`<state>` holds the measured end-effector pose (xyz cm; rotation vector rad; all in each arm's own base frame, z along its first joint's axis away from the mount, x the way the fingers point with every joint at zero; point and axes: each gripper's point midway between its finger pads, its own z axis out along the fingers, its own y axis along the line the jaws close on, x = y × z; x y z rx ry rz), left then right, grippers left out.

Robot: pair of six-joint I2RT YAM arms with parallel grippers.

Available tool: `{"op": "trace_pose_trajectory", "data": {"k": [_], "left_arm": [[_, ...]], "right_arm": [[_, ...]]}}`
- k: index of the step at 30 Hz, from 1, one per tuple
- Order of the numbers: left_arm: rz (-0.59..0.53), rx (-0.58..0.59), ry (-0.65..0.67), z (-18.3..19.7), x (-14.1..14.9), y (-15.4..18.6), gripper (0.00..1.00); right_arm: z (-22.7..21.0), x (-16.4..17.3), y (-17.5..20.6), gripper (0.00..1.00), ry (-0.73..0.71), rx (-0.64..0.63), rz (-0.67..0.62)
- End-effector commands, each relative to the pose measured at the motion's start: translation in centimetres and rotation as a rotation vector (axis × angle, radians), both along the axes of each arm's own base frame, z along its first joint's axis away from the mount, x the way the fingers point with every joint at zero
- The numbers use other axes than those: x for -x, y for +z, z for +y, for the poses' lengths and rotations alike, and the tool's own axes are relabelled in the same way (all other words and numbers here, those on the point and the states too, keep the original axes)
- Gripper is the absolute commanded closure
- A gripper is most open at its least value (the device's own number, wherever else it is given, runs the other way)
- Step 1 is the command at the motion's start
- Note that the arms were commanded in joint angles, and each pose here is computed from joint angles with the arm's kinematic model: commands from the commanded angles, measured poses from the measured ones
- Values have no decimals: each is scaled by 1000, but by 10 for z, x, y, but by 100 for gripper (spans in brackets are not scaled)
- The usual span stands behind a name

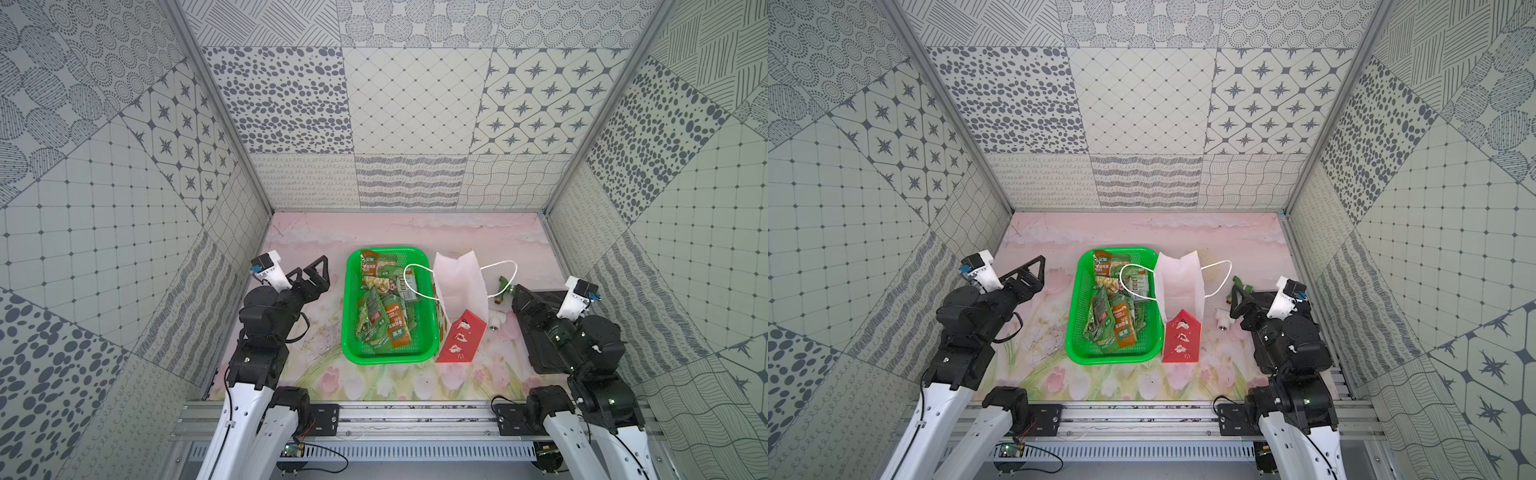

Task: Place the condiment packets inside the bag
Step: Pick up the paper bag from the center of the board.

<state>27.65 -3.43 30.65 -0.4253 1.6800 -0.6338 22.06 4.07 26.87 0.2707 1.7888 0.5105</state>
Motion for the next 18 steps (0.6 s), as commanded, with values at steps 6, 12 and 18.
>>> {"op": "trace_pose_trajectory", "data": {"k": [6,12,18], "left_arm": [[223,362,-339,-64,17,-12,1],[271,425,-564,-104,13,7,1],[328,329,-701,-150,18,10,3]], "right_arm": [[37,10,27,3,201,-152,21],[65,-1,48,3,354,-220,44],[88,-18,52,5,479,-295,121]]}}
